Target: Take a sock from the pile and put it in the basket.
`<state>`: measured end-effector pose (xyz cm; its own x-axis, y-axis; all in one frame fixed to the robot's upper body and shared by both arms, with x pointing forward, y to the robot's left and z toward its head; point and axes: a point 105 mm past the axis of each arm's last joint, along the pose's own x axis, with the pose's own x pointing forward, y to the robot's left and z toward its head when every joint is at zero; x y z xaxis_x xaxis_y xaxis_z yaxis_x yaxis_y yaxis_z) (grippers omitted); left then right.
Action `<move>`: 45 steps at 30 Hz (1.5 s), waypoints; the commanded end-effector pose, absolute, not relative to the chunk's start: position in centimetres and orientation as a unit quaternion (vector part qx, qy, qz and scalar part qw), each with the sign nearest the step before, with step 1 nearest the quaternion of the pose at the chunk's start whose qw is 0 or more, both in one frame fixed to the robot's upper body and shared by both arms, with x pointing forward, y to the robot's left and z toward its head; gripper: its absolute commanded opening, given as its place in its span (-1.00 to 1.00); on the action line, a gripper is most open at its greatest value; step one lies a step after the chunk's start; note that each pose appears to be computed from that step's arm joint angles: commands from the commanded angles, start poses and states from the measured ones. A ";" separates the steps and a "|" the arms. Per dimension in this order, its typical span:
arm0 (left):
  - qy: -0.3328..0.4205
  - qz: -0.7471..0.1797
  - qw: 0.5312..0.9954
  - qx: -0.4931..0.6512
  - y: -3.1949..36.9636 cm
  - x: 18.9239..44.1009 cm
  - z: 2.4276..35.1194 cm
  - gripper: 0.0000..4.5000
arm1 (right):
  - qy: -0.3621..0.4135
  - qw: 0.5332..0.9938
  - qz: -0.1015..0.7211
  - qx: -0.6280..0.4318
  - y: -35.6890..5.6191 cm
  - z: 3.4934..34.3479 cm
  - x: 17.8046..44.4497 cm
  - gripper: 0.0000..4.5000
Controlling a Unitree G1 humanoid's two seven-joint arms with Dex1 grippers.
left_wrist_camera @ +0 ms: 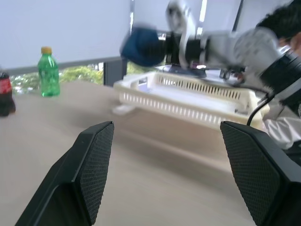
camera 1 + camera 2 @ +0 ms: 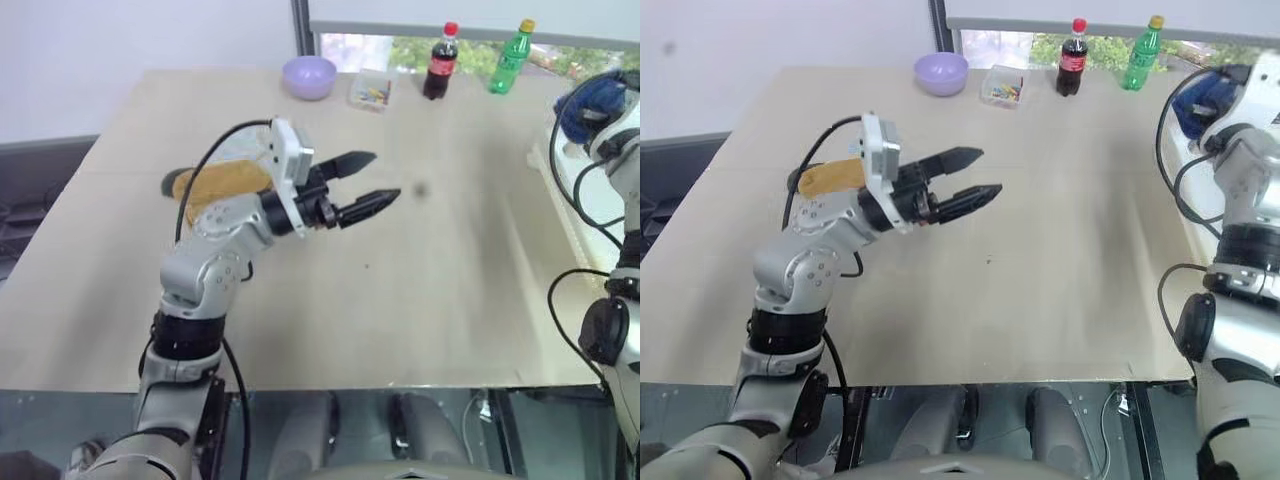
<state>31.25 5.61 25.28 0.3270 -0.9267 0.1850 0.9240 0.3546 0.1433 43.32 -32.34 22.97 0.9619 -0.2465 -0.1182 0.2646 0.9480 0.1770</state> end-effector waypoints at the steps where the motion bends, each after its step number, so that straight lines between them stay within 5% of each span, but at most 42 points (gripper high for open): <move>1: -0.122 -0.597 0.793 0.027 4.7 30.5 25.4 0.72 | 0.026 0.977 -0.177 0.120 -34.3 23.7 43.3 -0.99; 8: -0.113 -0.607 0.786 0.025 4.6 30.1 24.8 0.72 | 0.046 0.965 -0.214 0.146 -35.9 21.3 42.9 -0.99; 13: -0.106 -0.597 0.795 0.015 5.1 30.2 24.3 0.72 | 0.041 0.959 -0.231 0.157 -36.5 21.0 41.4 -0.08; 21: -0.099 -0.575 0.812 0.032 6.7 30.7 23.5 0.72 | -0.071 0.977 -0.189 0.066 -33.7 24.5 36.3 -0.08; 24: -0.088 -0.550 0.830 0.044 8.0 31.4 22.9 0.72 | -0.096 0.988 -0.125 0.001 -30.6 25.6 34.3 0.22; 26: -0.083 -0.538 0.838 0.047 8.9 31.6 22.6 0.72 | -0.095 0.991 -0.089 -0.040 -28.9 25.5 33.4 0.59; 29: -0.076 -0.517 0.851 0.052 10.5 31.7 22.4 0.72 | -0.112 0.990 0.038 -0.076 -23.9 26.0 32.0 0.59; 34: -0.047 -0.470 0.879 0.065 14.6 30.7 21.4 0.72 | -0.049 0.944 0.290 -0.150 -15.6 22.1 28.1 0.59; 45: 0.029 -0.348 0.933 0.088 22.5 25.5 19.6 0.72 | 0.022 0.919 0.337 -0.203 -17.4 18.8 26.6 0.59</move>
